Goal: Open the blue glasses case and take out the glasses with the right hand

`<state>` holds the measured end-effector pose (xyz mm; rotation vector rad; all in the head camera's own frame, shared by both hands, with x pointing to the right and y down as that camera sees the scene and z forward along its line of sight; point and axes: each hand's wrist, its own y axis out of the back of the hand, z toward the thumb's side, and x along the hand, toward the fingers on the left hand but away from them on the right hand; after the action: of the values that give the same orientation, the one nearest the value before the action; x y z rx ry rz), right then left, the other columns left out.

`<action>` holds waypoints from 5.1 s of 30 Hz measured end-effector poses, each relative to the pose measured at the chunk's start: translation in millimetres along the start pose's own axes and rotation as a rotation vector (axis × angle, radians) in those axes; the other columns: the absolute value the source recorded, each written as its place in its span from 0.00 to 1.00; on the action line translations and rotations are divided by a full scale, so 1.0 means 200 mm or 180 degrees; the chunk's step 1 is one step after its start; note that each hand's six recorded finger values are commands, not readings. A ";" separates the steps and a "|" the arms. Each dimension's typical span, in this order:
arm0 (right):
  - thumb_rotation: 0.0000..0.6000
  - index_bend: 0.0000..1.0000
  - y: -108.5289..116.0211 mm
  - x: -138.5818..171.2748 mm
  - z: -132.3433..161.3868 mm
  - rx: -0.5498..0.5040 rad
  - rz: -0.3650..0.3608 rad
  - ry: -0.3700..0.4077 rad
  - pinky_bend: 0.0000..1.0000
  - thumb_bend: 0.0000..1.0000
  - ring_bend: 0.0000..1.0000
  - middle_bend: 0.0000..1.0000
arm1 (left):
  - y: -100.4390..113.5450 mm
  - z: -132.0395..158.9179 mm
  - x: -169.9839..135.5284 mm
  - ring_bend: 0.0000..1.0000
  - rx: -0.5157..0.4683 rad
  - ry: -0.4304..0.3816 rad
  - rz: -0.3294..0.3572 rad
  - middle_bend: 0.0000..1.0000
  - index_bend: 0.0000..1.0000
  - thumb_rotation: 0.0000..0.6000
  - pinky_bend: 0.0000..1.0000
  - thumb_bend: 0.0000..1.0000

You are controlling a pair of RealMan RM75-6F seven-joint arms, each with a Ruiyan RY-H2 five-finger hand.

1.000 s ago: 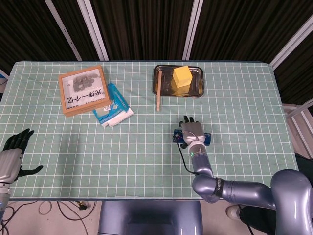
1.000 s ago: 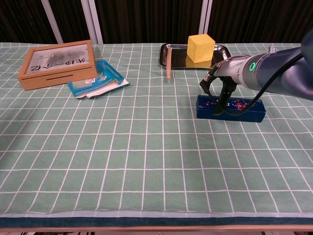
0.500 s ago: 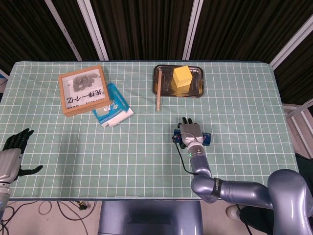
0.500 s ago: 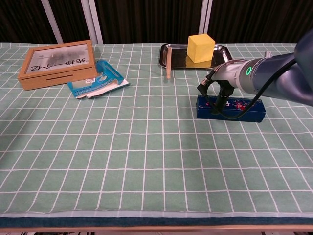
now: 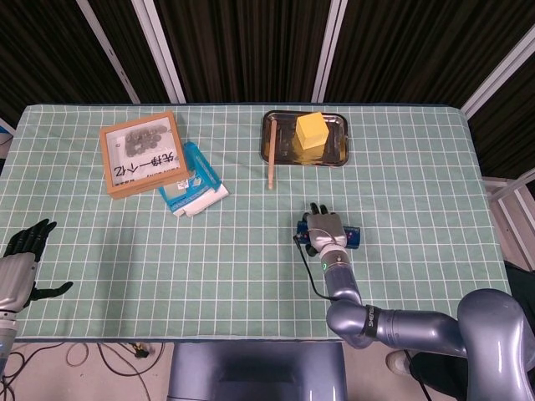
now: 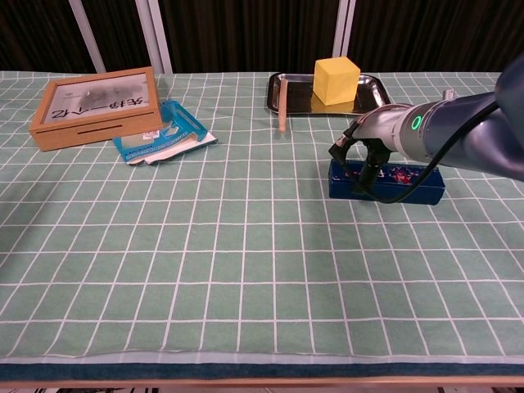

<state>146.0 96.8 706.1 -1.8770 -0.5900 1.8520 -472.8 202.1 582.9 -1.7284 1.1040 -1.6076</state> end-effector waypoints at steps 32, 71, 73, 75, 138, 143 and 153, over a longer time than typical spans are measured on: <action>1.00 0.28 -0.01 0.01 -0.01 -0.0056 0.0043 -0.0041 0.22 0.79 0.00 0.00 | 0.01 -0.01 0.00 0.00 -0.0025 0.0019 -0.0003 0.00 0.00 1.00 0.00 0.03; 1.00 0.09 0.25 0.02 -0.10 -0.0179 -0.0362 -0.0042 0.43 0.55 0.28 0.24 | 0.01 0.00 -0.01 0.00 0.0002 -0.0001 0.0030 0.00 0.00 1.00 0.00 0.03; 1.00 0.09 0.25 0.08 -0.10 -0.0172 -0.0374 0.0025 0.60 0.55 0.47 0.40 | 0.01 0.00 -0.01 0.00 0.0003 -0.0010 0.0033 0.00 0.00 1.00 0.00 0.03; 1.00 0.09 0.25 0.14 -0.11 -0.0149 -0.0398 0.0099 0.78 0.54 0.65 0.58 | 0.01 0.01 -0.01 0.00 0.0010 -0.0022 0.0032 0.00 0.00 1.00 0.00 0.03; 1.00 0.23 -0.17 0.36 -0.05 0.0111 0.0446 0.0252 1.00 0.55 0.92 0.85 | 0.01 -0.01 0.00 0.00 -0.0063 0.0033 0.0026 0.00 0.00 1.00 0.00 0.03; 1.00 0.27 -0.18 0.40 -0.11 0.0197 0.0483 0.0172 1.00 0.55 0.92 0.85 | 0.01 -0.01 -0.01 0.00 -0.0059 0.0031 0.0025 0.00 0.00 1.00 0.00 0.03; 1.00 0.28 -0.18 0.49 -0.28 0.0408 0.0608 -0.0174 1.00 0.55 0.93 0.85 | 0.01 -0.01 -0.01 0.00 -0.0069 0.0025 0.0026 0.00 0.00 1.00 0.00 0.03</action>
<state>203.9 181.8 648.1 -1.8582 -0.3099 2.0153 -474.6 202.2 580.7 -1.7307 1.1347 -1.6044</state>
